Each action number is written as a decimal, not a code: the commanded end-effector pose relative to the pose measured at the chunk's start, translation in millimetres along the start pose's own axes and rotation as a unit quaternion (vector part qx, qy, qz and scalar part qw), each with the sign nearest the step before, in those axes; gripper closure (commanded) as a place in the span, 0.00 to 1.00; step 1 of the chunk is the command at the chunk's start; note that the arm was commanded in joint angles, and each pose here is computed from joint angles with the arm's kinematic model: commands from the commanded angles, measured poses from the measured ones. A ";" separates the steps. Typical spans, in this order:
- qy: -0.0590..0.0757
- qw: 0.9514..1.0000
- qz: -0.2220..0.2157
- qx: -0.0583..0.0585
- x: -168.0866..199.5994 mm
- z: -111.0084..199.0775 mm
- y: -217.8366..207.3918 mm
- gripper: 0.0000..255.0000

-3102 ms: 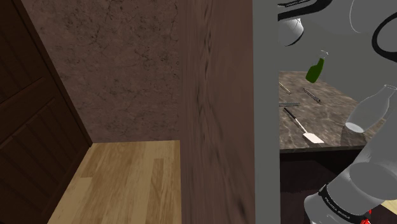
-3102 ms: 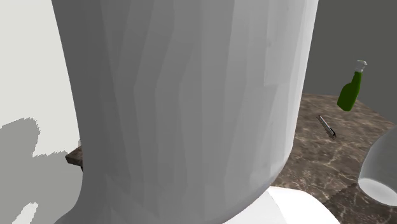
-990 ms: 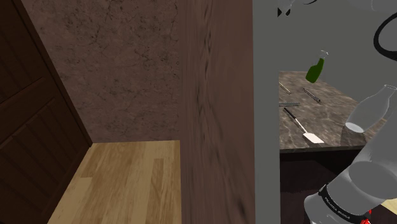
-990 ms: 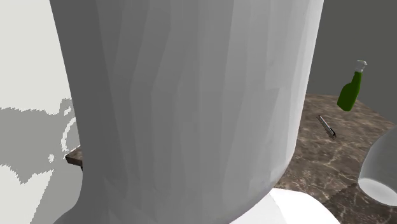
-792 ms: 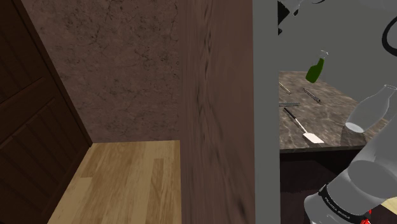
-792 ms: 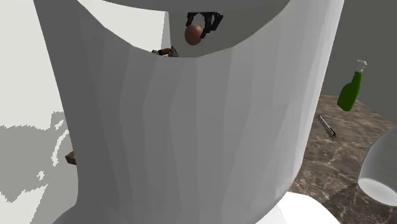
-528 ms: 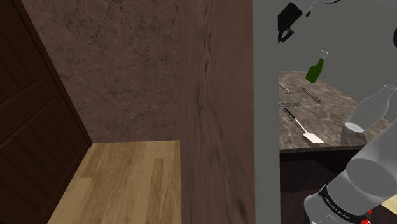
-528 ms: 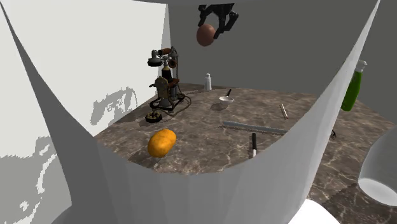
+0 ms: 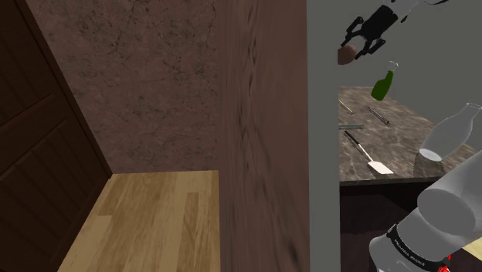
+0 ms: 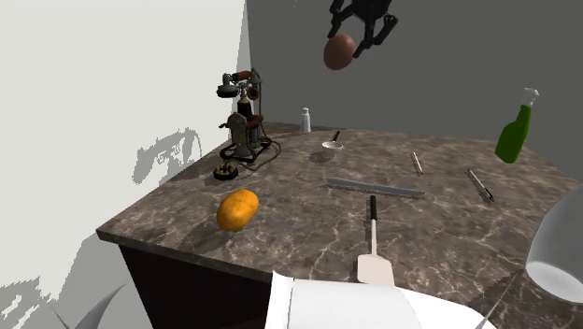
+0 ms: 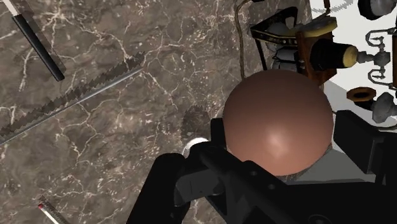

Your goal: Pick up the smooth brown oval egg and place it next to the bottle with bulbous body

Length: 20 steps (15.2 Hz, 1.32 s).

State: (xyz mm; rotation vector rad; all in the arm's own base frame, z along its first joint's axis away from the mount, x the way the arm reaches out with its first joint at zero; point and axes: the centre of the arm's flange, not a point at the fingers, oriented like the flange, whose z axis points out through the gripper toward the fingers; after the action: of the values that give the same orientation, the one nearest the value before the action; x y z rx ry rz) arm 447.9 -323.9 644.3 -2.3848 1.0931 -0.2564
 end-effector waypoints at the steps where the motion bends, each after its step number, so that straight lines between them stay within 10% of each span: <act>1: 0.000 1.000 0.000 0.000 -0.7 -15.5 24.6 1.00; 20: 0.000 1.000 0.000 0.000 4.9 -144.7 239.4 1.00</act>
State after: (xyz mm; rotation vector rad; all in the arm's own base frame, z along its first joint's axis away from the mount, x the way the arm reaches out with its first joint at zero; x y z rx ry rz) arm 250.8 -503.2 645.9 -2.3840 1.0950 -0.2571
